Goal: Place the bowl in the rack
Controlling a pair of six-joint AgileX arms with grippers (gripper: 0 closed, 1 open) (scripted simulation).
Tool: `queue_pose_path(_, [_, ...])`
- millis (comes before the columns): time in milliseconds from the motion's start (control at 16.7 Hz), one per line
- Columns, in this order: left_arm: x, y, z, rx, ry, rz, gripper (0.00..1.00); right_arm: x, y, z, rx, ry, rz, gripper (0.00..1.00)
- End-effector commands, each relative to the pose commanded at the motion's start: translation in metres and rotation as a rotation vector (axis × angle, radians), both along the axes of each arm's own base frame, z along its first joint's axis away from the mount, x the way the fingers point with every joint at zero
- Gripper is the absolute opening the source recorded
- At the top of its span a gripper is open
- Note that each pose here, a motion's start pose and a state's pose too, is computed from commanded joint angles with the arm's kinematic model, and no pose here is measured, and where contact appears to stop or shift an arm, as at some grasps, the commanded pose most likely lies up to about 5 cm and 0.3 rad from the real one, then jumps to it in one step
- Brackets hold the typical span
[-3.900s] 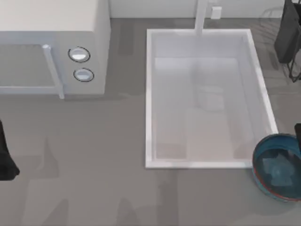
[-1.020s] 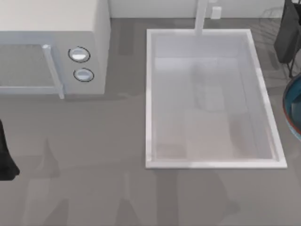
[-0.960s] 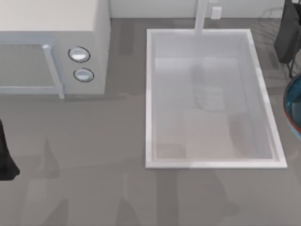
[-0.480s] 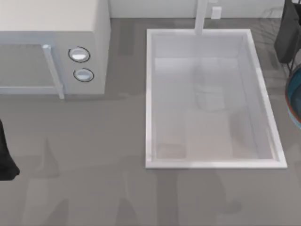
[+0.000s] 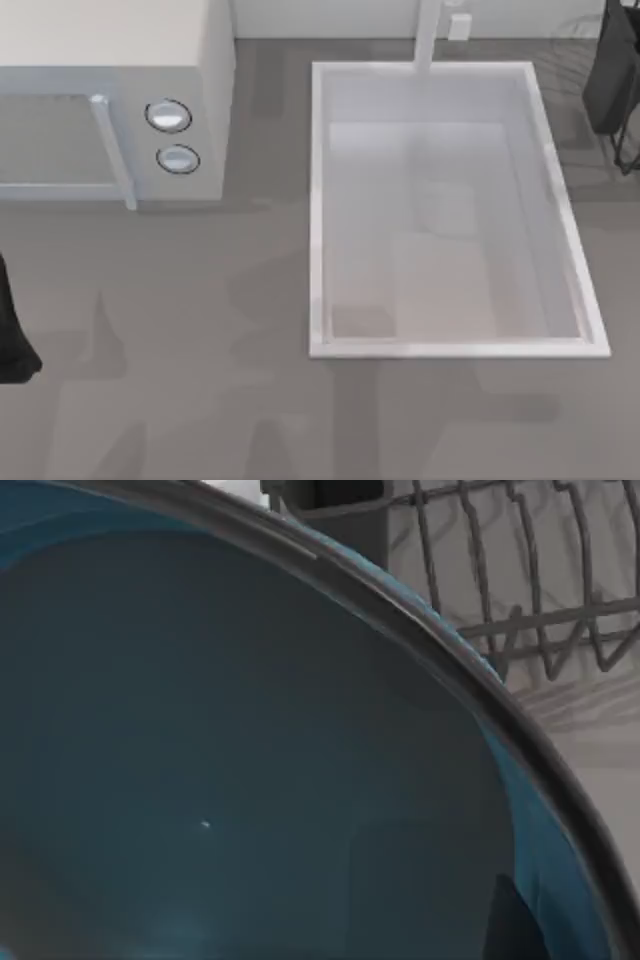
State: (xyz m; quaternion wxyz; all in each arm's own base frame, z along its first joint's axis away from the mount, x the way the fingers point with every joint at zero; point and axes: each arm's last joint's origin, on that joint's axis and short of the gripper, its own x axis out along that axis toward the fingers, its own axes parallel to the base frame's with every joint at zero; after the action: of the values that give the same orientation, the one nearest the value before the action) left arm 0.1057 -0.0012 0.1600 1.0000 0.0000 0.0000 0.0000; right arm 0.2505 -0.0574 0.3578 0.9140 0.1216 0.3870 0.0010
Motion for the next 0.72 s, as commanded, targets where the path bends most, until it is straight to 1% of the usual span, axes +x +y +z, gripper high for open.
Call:
queue_pose_path(180, [0.000, 0.000, 0.000, 0.000, 0.000, 0.000, 1.00, -0.012, -0.026, 0.016, -0.029, -0.284, -0.030, 0.00])
queue_pose_path(420, [0.000, 0.000, 0.000, 0.000, 0.000, 0.000, 1.00, -0.043, -0.045, 0.042, -0.143, -0.614, -0.030, 0.00])
queue_pose_path(600, [0.000, 0.000, 0.000, 0.000, 0.000, 0.000, 1.00, -0.065, -0.048, 0.057, -0.227, -0.757, -0.017, 0.00])
queue_pose_path(720, [0.000, 0.000, 0.000, 0.000, 0.000, 0.000, 1.00, -0.071, -0.048, 0.061, -0.253, -0.794, -0.012, 0.00])
